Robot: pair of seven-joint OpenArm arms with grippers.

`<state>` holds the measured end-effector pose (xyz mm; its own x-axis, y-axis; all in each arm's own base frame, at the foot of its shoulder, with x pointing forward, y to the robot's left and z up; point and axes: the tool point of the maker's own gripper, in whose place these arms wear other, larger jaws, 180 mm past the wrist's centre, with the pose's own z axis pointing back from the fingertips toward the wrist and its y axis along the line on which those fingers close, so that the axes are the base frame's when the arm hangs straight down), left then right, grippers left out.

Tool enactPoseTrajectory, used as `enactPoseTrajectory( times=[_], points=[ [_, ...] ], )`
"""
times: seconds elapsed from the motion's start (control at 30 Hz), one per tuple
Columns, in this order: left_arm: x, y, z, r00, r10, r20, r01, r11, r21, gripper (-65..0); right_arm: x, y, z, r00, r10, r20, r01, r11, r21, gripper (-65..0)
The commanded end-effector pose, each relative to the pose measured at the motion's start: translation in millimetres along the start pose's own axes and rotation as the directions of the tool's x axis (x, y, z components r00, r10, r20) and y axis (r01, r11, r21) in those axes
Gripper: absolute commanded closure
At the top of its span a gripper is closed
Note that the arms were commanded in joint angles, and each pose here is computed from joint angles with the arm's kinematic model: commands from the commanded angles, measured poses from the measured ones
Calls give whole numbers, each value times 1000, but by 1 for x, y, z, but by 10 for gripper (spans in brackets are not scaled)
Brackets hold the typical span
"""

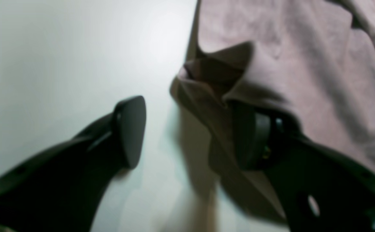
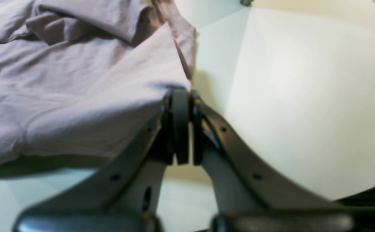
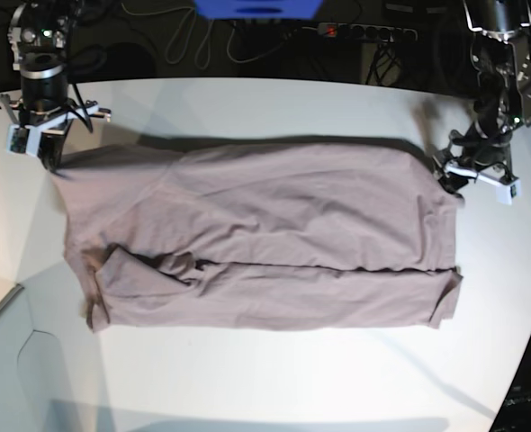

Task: Layout the t-shirt on the table in an organized manner, then fold the t-shirt properly
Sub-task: 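Regrasp the shirt corner with the left gripper while the right holds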

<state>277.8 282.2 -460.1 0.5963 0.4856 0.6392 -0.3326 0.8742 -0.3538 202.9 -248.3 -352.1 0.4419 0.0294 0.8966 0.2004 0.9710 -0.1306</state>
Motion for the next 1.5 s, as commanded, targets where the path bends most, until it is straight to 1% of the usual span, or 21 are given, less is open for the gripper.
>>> enactPoseTrajectory(
  times=[0.0,0.23,0.57,0.63,0.8,0.9,0.97,1.03,1.1,1.2,1.33,1.4,1.47],
  points=[
    [13,-1,-1,1000,-7,25,7,1000,-5,-408,13,-7,2,999,4,49,-4,1000,-14,0],
    [13,-12,-19,1000,0,-1,0,1000,-22,-408,12,-10,2,999,7,46,-6,1000,-20,0],
    [-3,-40,-31,997,-59,-57,54,996,-77,-400,16,-9,-1,998,4,57,-2,1000,-20,0],
    [-5,-42,-31,996,-67,-64,61,995,-83,-358,16,-9,-1,998,4,57,-2,1000,-20,0],
    [-8,-37,-32,996,-55,-70,50,996,-72,-167,16,-9,-1,998,4,57,-2,1000,-20,0],
    [-8,-36,-30,996,-50,-68,45,996,-74,-77,16,-9,-1,998,3,59,-2,1000,-20,0],
    [-6,-35,-29,996,-53,-67,48,996,-72,0,16,-9,-1,998,3,59,-2,1000,-20,0],
    [-11,-34,-23,995,-65,-72,60,995,-76,0,16,-9,-1,998,3,59,-2,1000,-20,0],
    [-11,-32,-11,996,-71,-48,67,995,-76,-9,17,-9,-1,998,5,59,-4,1000,-20,0],
    [-8,-22,10,999,-53,-7,53,997,-58,-13,17,-9,-1,998,5,59,-4,1000,-20,0],
    [-11,-16,26,1000,-12,24,13,999,-41,-16,17,-7,-1,998,4,61,-3,1000,-14,0],
    [-14,-14,26,1000,-4,22,4,999,-35,-48,17,-7,-1,998,4,61,-3,1000,-14,0],
    [-18,-15,26,1000,9,17,-9,999,-36,-103,17,-7,-2,998,4,62,-3,1000,-13,0]
  ],
)
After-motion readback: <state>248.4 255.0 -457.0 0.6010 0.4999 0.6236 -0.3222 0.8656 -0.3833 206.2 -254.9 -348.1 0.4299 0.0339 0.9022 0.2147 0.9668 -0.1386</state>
